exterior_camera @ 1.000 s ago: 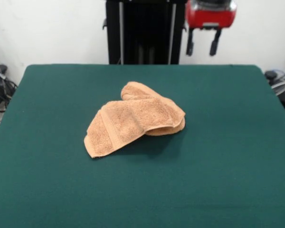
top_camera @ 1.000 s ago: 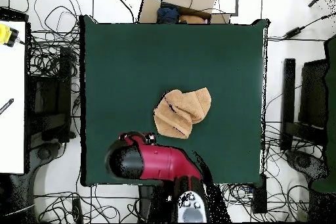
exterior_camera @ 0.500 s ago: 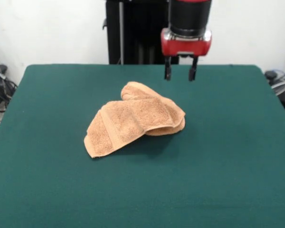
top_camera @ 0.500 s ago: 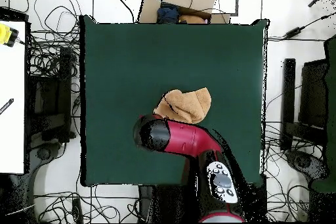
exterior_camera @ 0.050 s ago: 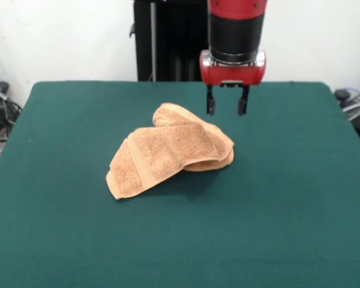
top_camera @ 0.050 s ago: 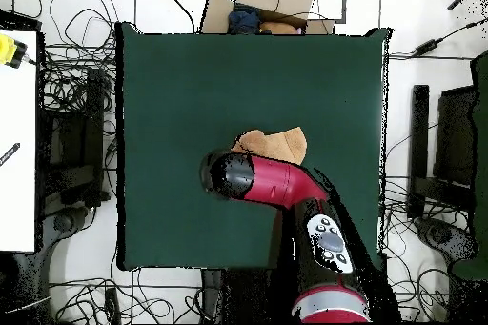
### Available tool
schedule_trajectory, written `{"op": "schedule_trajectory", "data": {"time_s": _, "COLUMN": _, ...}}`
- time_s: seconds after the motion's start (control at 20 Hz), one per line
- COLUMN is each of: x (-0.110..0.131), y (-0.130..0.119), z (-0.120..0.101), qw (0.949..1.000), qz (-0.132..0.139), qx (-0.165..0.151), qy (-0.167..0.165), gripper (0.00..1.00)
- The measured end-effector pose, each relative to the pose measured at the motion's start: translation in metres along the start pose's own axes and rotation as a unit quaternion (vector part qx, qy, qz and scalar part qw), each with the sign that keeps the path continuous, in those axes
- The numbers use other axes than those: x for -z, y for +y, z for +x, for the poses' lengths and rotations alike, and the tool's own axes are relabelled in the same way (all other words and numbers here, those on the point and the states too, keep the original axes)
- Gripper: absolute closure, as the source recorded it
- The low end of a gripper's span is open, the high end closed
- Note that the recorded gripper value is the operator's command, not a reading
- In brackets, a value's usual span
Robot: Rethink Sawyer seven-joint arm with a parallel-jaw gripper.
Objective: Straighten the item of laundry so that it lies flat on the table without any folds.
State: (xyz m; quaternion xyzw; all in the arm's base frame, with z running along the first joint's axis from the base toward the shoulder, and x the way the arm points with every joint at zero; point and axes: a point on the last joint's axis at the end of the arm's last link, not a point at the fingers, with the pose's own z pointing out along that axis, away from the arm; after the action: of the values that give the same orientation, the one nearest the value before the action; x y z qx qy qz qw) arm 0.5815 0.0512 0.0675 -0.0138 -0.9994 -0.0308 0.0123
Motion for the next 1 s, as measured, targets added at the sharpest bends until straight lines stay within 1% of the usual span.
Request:
{"op": "schedule_trajectory", "data": {"time_s": 0.15, "x": 0.002, "y": 0.004, "z": -0.011, "qw": 0.9999, "qz": -0.007, "qx": 0.003, "qy": -0.009, "gripper": 0.0}}
{"op": "schedule_trajectory", "data": {"time_s": 0.3, "x": 0.003, "y": 0.008, "z": -0.023, "qw": 0.9997, "qz": -0.006, "qx": 0.013, "qy": -0.021, "gripper": 0.0}}
{"op": "schedule_trajectory", "data": {"time_s": 0.4, "x": 0.004, "y": 0.009, "z": -0.038, "qw": 0.999, "qz": -0.003, "qx": 0.026, "qy": -0.036, "gripper": 0.0}}
{"op": "schedule_trajectory", "data": {"time_s": 0.6, "x": 0.0, "y": 0.006, "z": -0.059, "qw": 0.9977, "qz": 0.001, "qx": 0.041, "qy": -0.053, "gripper": 0.0}}
{"op": "schedule_trajectory", "data": {"time_s": 0.75, "x": -0.005, "y": 0.0, "z": -0.074, "qw": 0.9967, "qz": 0.002, "qx": 0.049, "qy": -0.065, "gripper": 0.0}}
{"op": "schedule_trajectory", "data": {"time_s": 0.85, "x": -0.011, "y": -0.009, "z": -0.083, "qw": 0.9964, "qz": -0.003, "qx": 0.049, "qy": -0.07, "gripper": 0.0}}
{"op": "schedule_trajectory", "data": {"time_s": 1.0, "x": -0.025, "y": -0.03, "z": -0.091, "qw": 0.9964, "qz": -0.011, "qx": 0.042, "qy": -0.073, "gripper": 0.0}}
